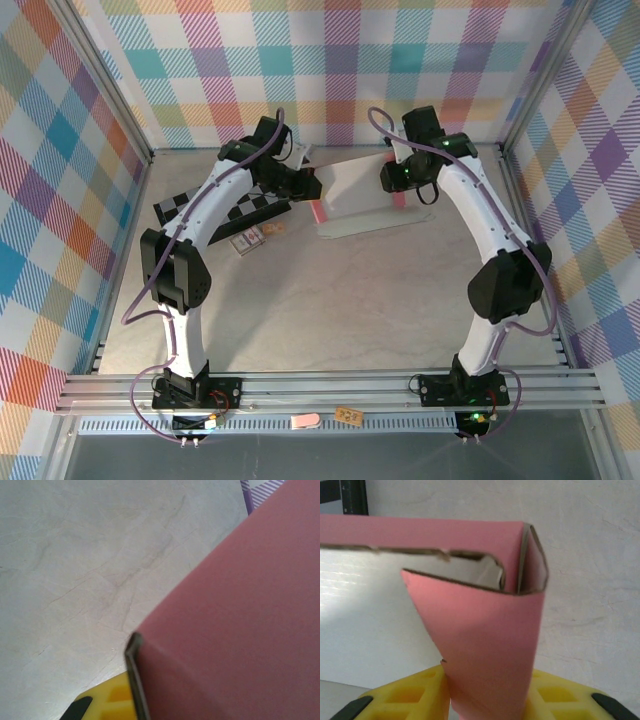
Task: Fold the paper box
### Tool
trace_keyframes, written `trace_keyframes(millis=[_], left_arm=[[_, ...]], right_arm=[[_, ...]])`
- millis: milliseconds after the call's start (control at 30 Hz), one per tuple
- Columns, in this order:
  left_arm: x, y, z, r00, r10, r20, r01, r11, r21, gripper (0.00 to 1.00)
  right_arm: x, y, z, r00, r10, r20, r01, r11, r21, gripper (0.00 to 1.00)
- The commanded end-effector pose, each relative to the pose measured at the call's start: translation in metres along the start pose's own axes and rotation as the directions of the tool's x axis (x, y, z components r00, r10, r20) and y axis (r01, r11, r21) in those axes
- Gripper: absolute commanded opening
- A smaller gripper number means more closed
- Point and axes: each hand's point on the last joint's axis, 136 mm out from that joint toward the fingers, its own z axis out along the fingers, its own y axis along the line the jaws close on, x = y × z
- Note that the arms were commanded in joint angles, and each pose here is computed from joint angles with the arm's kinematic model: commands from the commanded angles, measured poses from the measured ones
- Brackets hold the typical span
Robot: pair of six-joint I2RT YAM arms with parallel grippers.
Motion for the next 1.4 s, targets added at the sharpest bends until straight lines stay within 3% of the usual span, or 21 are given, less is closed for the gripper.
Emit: trace_keyframes(millis=[0, 367, 700, 867, 1033, 1167, 1300, 1367], left_arm=[[-0.01, -0.032, -0.021, 0.996, 0.069, 0.062, -0.073, 0.994, 0.077, 0.0], [-0.009, -0.033, -0.018, 0.996, 0.071, 0.058, -0.075, 0.996, 0.056, 0.0], [-0.009, -0.033, -0.013, 0.996, 0.071, 0.061, -0.072, 0.997, 0.015, 0.0], [-0.009, -0.035, -0.011, 0.996, 0.071, 0.062, -0.072, 0.997, 0.016, 0.0], [-0.01, -0.038, -0.012, 0.995, 0.071, 0.068, -0.073, 0.997, 0.027, 0.0], [-0.011, -0.039, -0.013, 0.995, 0.072, 0.071, -0.074, 0.997, 0.029, 0.0], [-0.011, -0.039, -0.013, 0.995, 0.071, 0.073, -0.074, 0.997, 0.03, 0.0], [-0.011, -0.039, -0.013, 0.995, 0.071, 0.072, -0.073, 0.997, 0.028, 0.0]], right_arm=[[0.009, -0.007, 0.007, 0.998, 0.007, -0.058, -0.003, 0.998, 0.062, 0.31], [0.002, -0.022, -0.001, 0.998, -0.041, -0.049, 0.055, 0.946, 0.32, 0.0], [0.004, -0.05, -0.018, 0.996, -0.049, -0.078, 0.088, 0.758, 0.646, 0.0], [0.002, -0.048, -0.028, 0.998, -0.053, -0.046, 0.07, 0.691, 0.719, 0.0], [-0.003, -0.031, -0.024, 0.995, -0.089, -0.033, 0.087, 0.714, 0.695, 0.0], [0.0, -0.007, -0.015, 0.999, -0.054, 0.001, 0.045, 0.831, 0.555, 0.0], [0.0, 0.031, -0.01, 0.999, 0.023, 0.032, -0.03, 0.966, 0.257, 0.0], [0.0, 0.04, -0.012, 0.996, 0.081, 0.024, -0.084, 0.985, 0.15, 0.0]])
